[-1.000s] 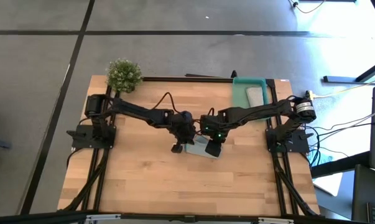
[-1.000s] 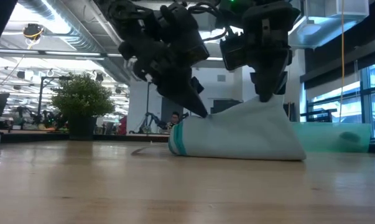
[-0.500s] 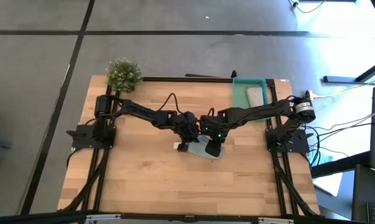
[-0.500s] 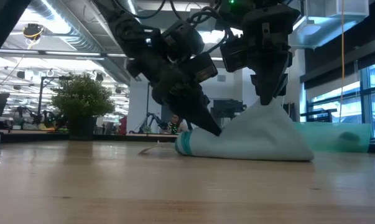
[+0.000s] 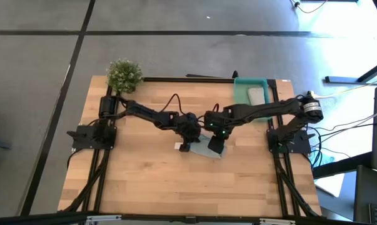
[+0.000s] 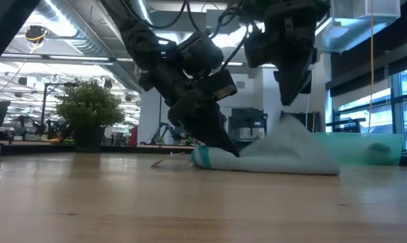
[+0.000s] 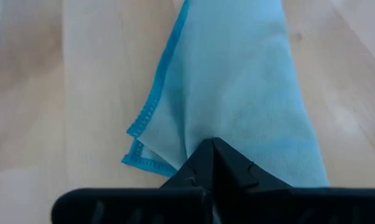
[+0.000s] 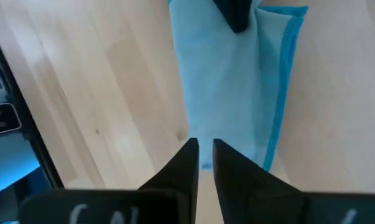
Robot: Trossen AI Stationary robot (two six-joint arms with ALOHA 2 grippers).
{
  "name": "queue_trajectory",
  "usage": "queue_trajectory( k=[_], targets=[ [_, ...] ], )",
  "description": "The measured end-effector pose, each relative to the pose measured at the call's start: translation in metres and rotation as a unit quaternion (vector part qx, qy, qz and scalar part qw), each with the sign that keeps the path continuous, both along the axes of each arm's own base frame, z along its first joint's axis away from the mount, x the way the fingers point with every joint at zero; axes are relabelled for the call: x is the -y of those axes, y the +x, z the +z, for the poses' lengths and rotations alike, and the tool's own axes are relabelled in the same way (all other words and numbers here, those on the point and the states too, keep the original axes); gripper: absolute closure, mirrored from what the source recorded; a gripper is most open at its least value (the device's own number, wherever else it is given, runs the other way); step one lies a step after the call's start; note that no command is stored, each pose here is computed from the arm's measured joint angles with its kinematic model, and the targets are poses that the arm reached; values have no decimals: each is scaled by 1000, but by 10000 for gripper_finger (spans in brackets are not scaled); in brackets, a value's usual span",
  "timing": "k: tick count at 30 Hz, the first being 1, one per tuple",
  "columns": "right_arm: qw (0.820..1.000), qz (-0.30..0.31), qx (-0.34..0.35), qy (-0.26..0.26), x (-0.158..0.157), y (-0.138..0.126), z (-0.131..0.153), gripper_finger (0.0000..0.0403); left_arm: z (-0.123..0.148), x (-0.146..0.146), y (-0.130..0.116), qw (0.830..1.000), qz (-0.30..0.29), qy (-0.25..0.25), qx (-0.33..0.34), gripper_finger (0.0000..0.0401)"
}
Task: Roll microfiber towels into tight, uniform cylinder then place into a basket
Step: Roll the blue towel
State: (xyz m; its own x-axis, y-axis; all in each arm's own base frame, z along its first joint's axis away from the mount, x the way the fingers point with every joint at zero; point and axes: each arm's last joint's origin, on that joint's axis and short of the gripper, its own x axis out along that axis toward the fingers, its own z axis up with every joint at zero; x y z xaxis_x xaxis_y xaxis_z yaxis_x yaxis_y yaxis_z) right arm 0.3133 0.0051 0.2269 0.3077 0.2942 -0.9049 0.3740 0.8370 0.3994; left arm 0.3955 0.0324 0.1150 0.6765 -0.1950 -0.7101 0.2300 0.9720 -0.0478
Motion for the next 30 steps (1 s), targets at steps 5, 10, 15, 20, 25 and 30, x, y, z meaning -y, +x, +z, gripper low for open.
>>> queue_trajectory(
  k=[5, 10, 15, 20, 25, 30],
  targets=[
    [998, -9, 54, -23, 1, -8, 26, 354, -2, -7, -2, 1000, 13, -17, -9, 401],
    [993, 4, 87, -79, -3, -8, 26, 354, -1, -7, -2, 1000, 15, -17, -10, 401],
    [994, -11, 69, -82, -3, -11, -4, 354, 4, -9, -5, 999, 24, -21, -13, 401],
    [993, -13, 91, -69, -6, -16, -34, 354, 29, -18, -10, 999, 40, -12, 10, 401],
    [993, -30, 101, -60, -6, -29, -66, 354, 52, -27, -17, 998, 52, -10, 30, 401],
    [994, -50, 84, -52, -6, -44, -88, 354, 76, -31, -25, 997, 58, -8, 48, 401]
  ],
)
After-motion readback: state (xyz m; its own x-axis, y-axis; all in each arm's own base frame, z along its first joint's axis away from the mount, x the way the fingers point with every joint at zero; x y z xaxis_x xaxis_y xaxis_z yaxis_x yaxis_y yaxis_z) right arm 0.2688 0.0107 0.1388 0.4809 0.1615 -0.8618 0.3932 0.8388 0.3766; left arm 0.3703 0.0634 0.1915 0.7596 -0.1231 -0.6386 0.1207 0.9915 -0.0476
